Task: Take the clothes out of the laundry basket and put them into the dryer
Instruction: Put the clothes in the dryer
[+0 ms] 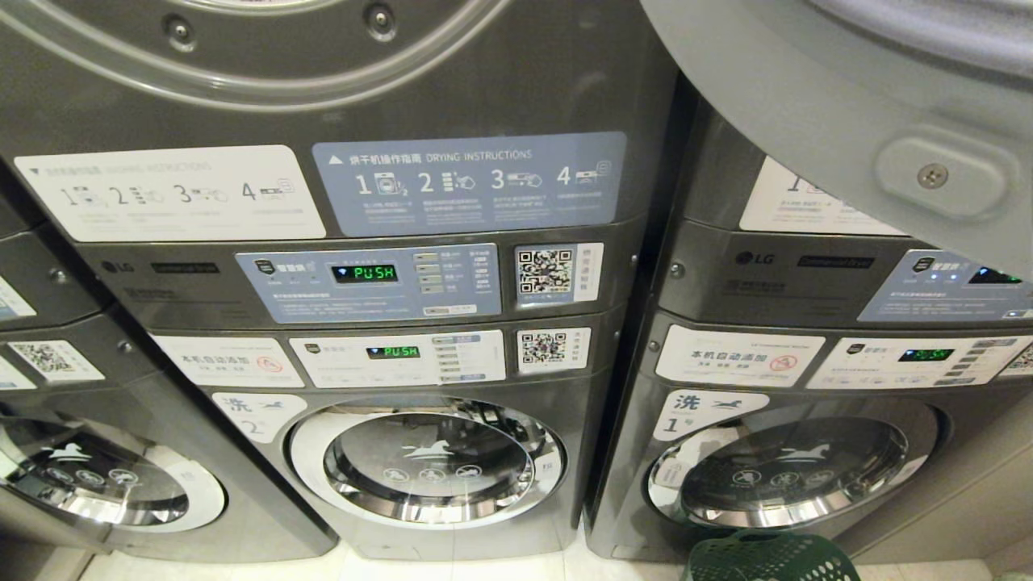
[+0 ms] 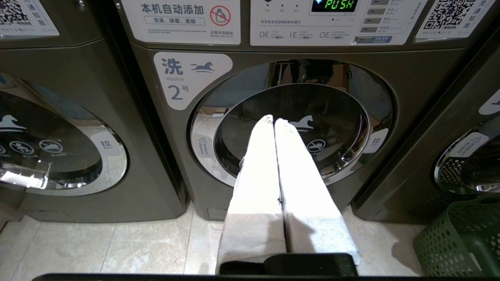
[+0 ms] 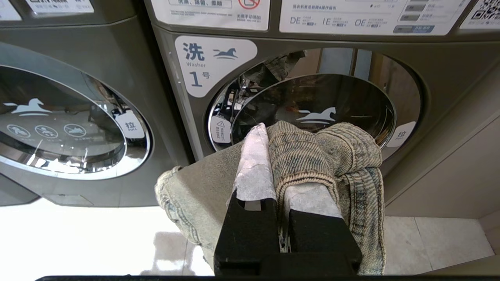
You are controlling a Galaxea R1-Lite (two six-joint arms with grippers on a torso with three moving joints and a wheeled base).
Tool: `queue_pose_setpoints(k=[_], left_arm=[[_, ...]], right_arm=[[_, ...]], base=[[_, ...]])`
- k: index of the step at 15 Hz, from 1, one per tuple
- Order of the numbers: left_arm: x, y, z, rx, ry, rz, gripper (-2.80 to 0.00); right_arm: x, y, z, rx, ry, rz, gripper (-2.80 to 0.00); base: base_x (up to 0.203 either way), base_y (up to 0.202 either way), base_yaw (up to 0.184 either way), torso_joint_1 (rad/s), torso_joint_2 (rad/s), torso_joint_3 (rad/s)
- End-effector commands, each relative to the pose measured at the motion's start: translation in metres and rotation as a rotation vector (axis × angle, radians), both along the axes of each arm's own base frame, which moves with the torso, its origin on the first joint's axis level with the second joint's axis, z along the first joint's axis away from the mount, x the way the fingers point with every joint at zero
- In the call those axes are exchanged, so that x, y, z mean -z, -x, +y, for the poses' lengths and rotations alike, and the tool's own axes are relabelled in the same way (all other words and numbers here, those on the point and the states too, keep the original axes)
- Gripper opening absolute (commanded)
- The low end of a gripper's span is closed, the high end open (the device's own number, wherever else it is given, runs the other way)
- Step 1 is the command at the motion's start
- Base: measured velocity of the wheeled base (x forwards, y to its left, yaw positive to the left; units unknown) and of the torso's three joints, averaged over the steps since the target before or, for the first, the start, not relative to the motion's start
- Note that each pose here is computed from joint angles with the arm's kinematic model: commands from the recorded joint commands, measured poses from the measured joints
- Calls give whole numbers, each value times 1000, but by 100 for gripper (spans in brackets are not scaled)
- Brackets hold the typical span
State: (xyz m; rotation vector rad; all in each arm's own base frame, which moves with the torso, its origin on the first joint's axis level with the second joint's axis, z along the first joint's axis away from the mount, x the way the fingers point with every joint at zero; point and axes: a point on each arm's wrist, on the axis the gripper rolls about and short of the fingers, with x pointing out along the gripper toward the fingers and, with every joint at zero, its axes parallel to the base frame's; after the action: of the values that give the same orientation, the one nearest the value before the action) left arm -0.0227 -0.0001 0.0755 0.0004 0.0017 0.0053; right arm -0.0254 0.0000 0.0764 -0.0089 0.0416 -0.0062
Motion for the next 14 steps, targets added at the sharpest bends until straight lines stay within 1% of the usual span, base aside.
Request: queue_pose_setpoints(k=[1, 9, 14], left_arm=[[0, 0, 0, -1, 0, 0, -280], [0, 0, 0, -1, 0, 0, -280], [0, 0, 0, -1, 2, -2, -280]], right_arm=[[0, 0, 0, 0, 2, 1, -280], [0, 0, 0, 0, 0, 3, -280], [0, 0, 0, -2, 2, 3, -280]], base=[[0, 0, 0, 151, -325, -163], [0, 0, 0, 151, -314, -167], [0, 0, 0, 105, -205, -106]])
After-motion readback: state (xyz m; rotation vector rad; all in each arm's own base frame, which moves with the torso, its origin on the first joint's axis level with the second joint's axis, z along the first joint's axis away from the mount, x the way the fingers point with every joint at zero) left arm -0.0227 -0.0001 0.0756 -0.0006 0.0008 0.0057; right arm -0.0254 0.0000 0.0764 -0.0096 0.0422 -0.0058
